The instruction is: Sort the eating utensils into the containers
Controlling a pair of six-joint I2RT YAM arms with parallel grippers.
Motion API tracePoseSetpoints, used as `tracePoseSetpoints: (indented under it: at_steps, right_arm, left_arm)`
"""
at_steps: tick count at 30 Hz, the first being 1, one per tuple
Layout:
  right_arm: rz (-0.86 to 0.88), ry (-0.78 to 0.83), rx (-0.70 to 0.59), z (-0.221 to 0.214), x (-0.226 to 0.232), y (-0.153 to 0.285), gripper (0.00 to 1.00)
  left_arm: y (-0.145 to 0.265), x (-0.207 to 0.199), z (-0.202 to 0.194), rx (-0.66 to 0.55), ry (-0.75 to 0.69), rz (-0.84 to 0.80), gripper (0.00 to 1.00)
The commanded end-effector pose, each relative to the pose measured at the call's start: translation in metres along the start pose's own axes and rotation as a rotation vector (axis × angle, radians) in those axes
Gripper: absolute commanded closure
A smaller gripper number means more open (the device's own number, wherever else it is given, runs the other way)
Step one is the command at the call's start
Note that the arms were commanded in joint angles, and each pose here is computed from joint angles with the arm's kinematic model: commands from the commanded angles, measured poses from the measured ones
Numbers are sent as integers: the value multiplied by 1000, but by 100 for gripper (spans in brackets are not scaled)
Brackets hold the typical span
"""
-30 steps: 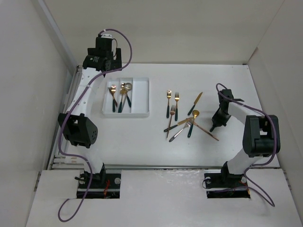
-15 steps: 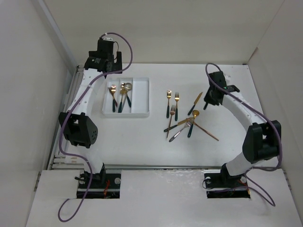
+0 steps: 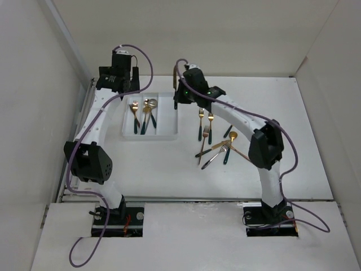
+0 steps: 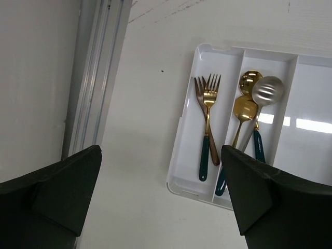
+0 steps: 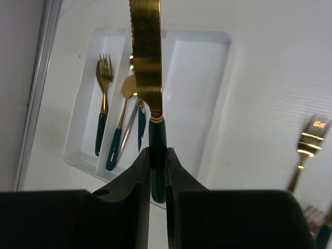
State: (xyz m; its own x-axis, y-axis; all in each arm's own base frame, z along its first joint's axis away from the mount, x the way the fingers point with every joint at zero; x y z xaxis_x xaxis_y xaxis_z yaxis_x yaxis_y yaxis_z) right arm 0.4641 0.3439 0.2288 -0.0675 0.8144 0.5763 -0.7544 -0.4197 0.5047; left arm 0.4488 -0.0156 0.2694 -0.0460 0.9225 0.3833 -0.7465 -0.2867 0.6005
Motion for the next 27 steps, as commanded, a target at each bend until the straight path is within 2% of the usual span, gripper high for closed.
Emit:
tracePoseSetpoints:
  at_steps: [1, 6, 12, 18, 21, 23, 25, 27]
  right_arm:
    - [161, 21, 44, -14, 44, -15, 100]
    - [211, -32, 88, -47, 59, -38, 100]
    - [95, -99, 213, -101, 19, -81, 100]
    - [14, -135, 250, -122, -3, -97, 100]
    - [-9, -134, 268, -128, -10, -98, 89]
    - [-19, -133, 275, -130, -12, -97, 67]
    - [-12, -134, 284, -131, -11, -97, 57]
    - [13, -136, 276, -123, -1, -89, 55]
  left_arm:
    - [22, 24, 8, -66, 31, 62, 0]
    - [19, 20, -6, -40, 19, 58, 0]
    - [15, 22, -8, -36, 14, 56, 0]
    - [15, 22, -8, -36, 14, 56, 0]
    - [15, 22, -8, -36, 14, 56, 0]
    - [15, 22, -8, -36, 14, 56, 0]
    - [15, 22, -8, -36, 14, 56, 0]
    - [15, 22, -8, -36, 14, 56, 0]
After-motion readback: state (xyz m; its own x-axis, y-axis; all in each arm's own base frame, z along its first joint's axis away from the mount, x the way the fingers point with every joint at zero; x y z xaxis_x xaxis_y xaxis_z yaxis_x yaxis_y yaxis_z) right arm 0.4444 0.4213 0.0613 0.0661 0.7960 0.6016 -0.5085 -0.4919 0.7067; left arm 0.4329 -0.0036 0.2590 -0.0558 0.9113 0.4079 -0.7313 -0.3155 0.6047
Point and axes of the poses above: each gripper's point midway between its finger pads, its own y axis back along the fingers, its own x axis along the line the jaws close on, z = x × y, the point moved 1 cm from there along y, back along the fingers, and after that the axes turned 14 degrees about -y, right-handed, at the moved point
